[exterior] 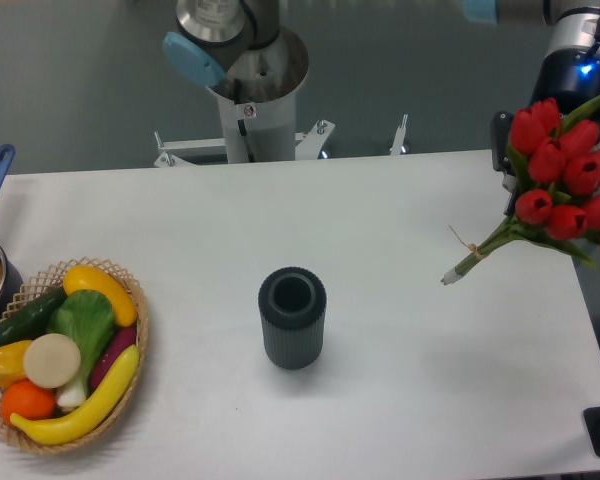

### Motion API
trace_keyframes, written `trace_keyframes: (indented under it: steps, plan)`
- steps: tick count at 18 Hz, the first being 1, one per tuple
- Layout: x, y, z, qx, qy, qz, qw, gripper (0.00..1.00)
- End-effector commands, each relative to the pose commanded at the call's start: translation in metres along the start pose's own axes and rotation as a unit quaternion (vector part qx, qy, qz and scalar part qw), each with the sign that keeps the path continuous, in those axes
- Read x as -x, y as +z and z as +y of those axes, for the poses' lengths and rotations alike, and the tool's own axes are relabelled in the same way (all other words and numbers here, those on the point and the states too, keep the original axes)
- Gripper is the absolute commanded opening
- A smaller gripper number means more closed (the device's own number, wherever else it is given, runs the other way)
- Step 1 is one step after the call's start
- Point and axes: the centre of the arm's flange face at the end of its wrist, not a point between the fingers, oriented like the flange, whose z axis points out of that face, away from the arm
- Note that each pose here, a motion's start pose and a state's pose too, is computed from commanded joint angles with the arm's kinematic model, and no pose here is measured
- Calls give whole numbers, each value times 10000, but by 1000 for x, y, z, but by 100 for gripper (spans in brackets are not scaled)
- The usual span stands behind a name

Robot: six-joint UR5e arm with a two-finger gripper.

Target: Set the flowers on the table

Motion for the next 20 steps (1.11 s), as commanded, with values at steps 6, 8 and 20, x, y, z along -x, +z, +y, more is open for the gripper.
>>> trace_keyframes:
  steps: [6, 8, 20]
  plan:
    - [0, 1, 3, 72, -35, -20, 10000, 46]
    - [0, 0, 3, 152, -16, -73, 9999, 46]
    - [-3, 6, 2, 1394, 278, -588, 9881, 46]
